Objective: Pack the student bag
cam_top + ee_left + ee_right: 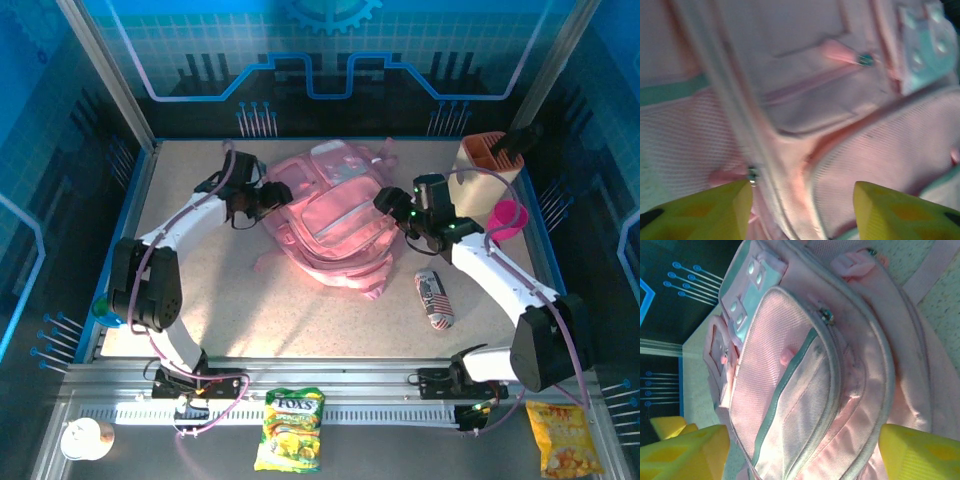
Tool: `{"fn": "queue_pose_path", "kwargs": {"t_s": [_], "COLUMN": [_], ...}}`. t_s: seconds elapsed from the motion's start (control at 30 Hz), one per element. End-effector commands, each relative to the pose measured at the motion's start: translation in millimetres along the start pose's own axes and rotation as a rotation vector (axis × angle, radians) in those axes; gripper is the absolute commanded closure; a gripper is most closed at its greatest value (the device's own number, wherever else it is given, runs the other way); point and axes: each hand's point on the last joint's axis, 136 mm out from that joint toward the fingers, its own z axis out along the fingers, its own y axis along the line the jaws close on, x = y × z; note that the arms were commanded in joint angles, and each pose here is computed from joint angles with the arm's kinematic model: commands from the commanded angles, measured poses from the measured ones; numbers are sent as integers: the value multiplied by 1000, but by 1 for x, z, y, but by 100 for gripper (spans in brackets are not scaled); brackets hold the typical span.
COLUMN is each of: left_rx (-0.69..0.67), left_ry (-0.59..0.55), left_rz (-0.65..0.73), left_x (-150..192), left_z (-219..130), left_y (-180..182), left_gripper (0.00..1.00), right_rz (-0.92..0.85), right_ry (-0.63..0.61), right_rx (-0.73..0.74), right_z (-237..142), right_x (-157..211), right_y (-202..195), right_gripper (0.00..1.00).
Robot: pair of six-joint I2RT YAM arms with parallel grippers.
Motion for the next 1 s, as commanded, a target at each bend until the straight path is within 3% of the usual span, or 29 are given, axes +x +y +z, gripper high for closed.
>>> {"fn": "queue_pose_path", "kwargs": {"t_s": [0.0,0.17,0.33,0.5,0.77,0.97], "left_rx": [116,168,99,87,291,309], "left_ry": [22,39,57,64,74,74], "left_rz": [-135,-162,-202,-250,-228,-205], "left_x": [-6,-17,-21,-24,-34,-30], "left_z": [8,27,49,65,62,50], "left_y": [-7,0,18,26,-13,-19], "left_gripper": [49,44,34,32,50,70], "right_rz": [-20,-26,-21,-24,-33,-84], "right_ry": [22,52,84,125,163,182], "right_rx": [-51,-66,-82,-63,35,-13], "right_z": [1,8,12,21,53,79], "right_x": [2,11,19,32,43,30], "right_y": [22,28,32,28,2,17], "right_gripper": [21,21,21,21,22,23]}}
